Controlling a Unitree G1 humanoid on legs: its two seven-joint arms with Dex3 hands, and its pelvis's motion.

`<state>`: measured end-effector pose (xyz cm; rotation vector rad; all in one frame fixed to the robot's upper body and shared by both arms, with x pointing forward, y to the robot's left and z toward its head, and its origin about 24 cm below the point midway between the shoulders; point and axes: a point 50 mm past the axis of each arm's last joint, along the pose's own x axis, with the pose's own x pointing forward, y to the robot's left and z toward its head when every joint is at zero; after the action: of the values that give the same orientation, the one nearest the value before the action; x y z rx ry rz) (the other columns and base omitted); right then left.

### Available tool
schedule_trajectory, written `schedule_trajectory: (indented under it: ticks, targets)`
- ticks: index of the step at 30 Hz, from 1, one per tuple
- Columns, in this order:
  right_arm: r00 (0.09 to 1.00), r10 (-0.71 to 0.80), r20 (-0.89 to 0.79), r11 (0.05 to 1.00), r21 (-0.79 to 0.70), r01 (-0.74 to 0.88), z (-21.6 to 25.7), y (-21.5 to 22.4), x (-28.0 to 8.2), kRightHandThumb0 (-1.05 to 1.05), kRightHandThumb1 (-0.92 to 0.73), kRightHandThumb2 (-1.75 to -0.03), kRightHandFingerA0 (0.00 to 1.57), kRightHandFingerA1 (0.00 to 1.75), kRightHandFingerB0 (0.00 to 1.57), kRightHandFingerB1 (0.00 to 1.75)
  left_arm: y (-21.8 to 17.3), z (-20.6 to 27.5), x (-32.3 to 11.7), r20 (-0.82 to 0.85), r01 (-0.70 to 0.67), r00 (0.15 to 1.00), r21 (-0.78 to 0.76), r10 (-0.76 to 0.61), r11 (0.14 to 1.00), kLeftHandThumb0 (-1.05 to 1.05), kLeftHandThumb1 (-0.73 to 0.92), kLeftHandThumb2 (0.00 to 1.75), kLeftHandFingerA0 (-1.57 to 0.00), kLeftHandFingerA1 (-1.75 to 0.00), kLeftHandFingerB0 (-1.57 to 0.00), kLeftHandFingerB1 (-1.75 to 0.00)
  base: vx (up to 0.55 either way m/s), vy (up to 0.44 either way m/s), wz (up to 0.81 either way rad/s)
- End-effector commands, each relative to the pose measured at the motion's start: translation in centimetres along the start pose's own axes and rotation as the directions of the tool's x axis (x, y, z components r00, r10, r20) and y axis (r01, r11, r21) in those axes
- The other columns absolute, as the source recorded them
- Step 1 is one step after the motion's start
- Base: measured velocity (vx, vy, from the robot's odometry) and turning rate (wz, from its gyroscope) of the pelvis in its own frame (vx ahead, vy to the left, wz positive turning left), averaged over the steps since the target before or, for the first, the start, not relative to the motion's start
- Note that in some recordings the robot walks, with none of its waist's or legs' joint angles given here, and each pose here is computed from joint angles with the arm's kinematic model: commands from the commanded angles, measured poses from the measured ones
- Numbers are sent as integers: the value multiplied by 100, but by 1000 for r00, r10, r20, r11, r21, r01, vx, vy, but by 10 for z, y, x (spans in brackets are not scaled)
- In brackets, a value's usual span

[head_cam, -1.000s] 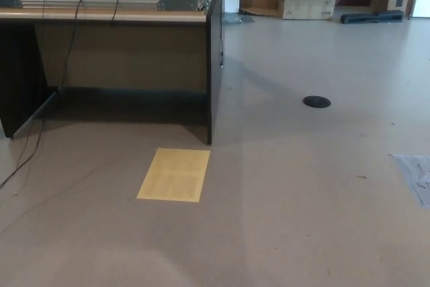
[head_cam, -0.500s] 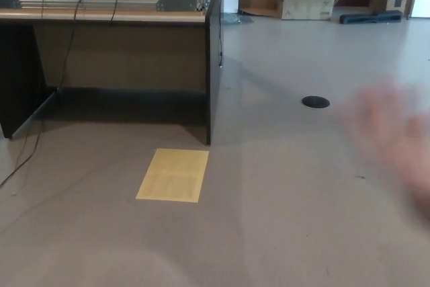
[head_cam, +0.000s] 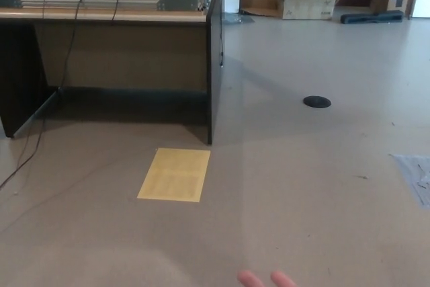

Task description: The robot extends its left hand to pick up an emotional support dumpling from the palm of a person and brings its hand down by its side. Then it extends its arm again to hand the dumpling back to the person.

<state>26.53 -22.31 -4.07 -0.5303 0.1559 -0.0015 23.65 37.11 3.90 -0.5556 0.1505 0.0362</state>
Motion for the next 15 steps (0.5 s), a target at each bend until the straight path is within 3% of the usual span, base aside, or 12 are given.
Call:
schedule_trajectory:
  ticks: [1, 2, 3, 5, 6, 9, 10, 11, 12, 15]
  targets:
    - [1000, -19, -1, 1000, -9, 19, -2, -8, -1, -51, -73, -62, 97, 65, 65, 47, -38, 66, 14, 171, 89, 976, 266, -138, 960, -12, 70, 61, -85, -118, -78, -66, 0, 0, 0]
    - [1000, -16, 0, 1000, -9, 16, -2, -8, -1, -51, -73, -62, 97, 65, 65, 47, -47, 76, 16, 184, 109, 968, 309, -172, 945, -12, 70, 61, -85, -118, -78, -66, 0, 0, 0]
    - [1000, -11, -7, 1000, -7, 11, -3, -6, -2, -52, -73, -62, 98, 66, 66, 47, -83, 107, 22, 227, 165, 930, 441, -288, 882, -12, 72, 61, -88, -115, -85, -63, 0, 0, 0]
    - [1000, -10, -11, 1000, -5, 10, -4, -5, -2, -51, -73, -62, 99, 65, 66, 47, -106, 121, 23, 230, 189, 907, 527, -354, 828, -12, 71, 61, -88, -109, -86, -65, 0, 0, 0]
    - [1000, -9, -11, 1000, -7, 9, -4, -4, -2, -52, -73, -62, 99, 65, 66, 47, -125, 131, 24, 223, 205, 880, 617, -419, 760, -12, 74, 61, -94, -104, -88, -64, 0, 0, 0]
    - [1000, -9, -12, 1000, -8, 9, -4, -4, -2, -52, -73, -62, 99, 65, 66, 47, -134, 135, 24, 217, 208, 869, 656, -445, 726, -12, 74, 61, -94, -104, -88, -64, 0, 0, 0]
    - [1000, -9, -13, 1000, -10, 8, -4, -4, -2, -54, -74, -62, 99, 66, 67, 47, -162, 144, 25, 185, 234, 829, 742, -527, 628, -14, 70, 60, -96, -99, -89, -66, 0, 0, 0]
    - [1000, -8, -15, 1000, -12, 7, -4, -4, -2, -54, -74, -62, 99, 66, 67, 47, -203, 154, 23, 122, 249, 762, 851, -636, 463, -14, 70, 60, -96, -99, -89, -66, 0, 0, 0]
    - [1000, -8, -15, 1000, -12, 7, -4, -4, -2, -54, -74, -62, 99, 66, 67, 47, -203, 154, 23, 121, 249, 763, 852, -635, 462, -14, 70, 60, -96, -99, -89, -66, 0, 0, 0]
    - [1000, -1, -12, 1000, -20, 1, -5, -3, -4, -53, -74, -62, 98, 64, 68, 48, -277, 139, 18, -89, 349, 629, 920, -772, 178, -18, 67, 60, -104, -85, -94, -60, 0, 0, 0]
